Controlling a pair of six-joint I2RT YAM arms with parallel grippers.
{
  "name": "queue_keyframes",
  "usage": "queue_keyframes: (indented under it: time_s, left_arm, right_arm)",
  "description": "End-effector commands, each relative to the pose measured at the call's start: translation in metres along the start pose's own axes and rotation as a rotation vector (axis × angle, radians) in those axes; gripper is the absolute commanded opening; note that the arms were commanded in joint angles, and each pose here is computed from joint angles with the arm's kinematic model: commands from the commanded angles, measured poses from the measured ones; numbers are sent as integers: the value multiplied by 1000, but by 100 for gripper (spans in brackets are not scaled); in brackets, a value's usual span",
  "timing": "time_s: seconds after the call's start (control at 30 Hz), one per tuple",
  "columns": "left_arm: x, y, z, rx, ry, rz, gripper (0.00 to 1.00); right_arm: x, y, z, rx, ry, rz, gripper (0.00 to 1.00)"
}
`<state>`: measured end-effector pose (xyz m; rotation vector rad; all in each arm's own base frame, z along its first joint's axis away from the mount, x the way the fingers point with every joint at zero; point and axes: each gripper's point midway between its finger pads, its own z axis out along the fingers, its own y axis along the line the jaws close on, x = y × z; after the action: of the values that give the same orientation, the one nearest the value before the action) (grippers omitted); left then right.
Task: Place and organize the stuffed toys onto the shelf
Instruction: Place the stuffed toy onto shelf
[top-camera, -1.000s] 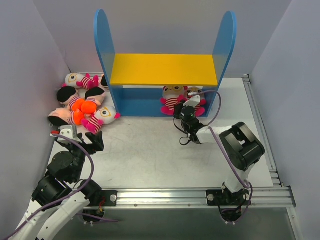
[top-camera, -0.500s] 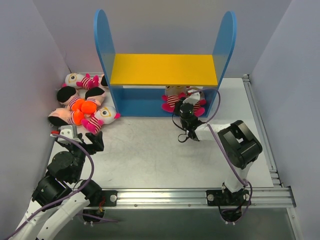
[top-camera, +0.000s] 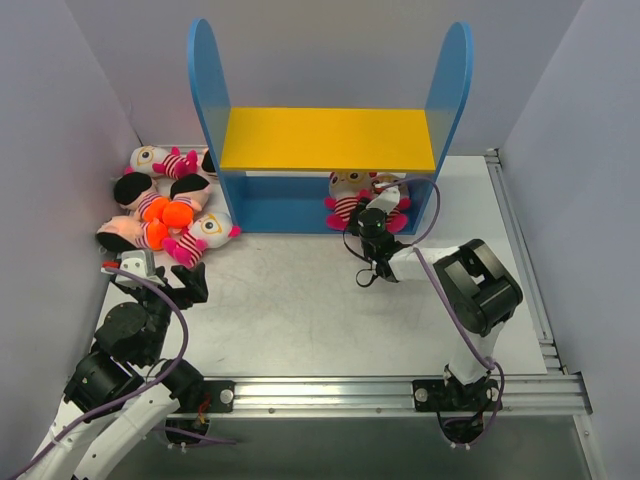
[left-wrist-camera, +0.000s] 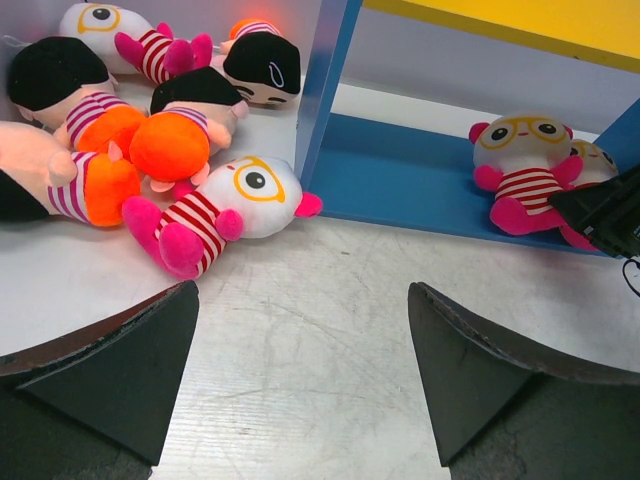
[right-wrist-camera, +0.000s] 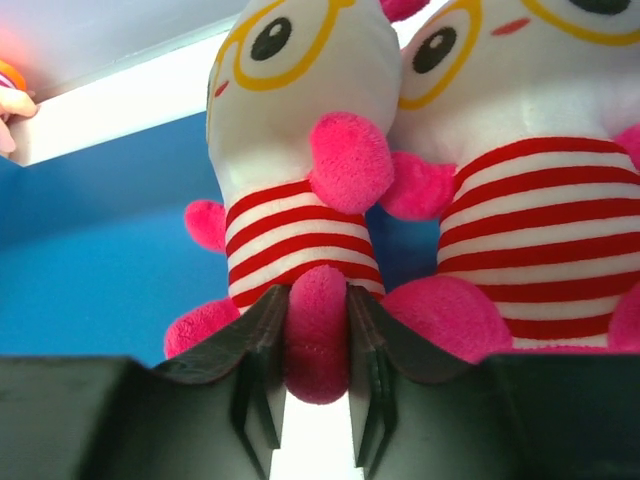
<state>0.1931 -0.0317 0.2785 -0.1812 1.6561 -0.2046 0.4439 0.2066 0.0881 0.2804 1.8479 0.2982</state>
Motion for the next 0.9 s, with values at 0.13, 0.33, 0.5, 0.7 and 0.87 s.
queue_keyframes:
  time_s: [0.13, 0.33, 0.5, 0.7, 0.87]
  left_arm:
    - [-4, 0, -1, 4, -7, 3, 94]
    - [-4, 0, -1, 2, -6, 3, 94]
    - [-3, 0, -1, 0, -4, 3, 94]
    - [-2, 0, 0, 0, 0, 4, 94]
    - [-2, 0, 0, -2, 1, 4, 94]
  right_arm:
    - [-33, 2, -5, 20, -77, 25, 33]
    - [-39, 5, -12, 19, -78, 9, 40]
    - [-46, 8, -19, 28, -89, -9, 43]
    - [-44, 9, -25, 38, -54, -60, 54]
    - [-46, 8, -39, 42, -37, -147, 55]
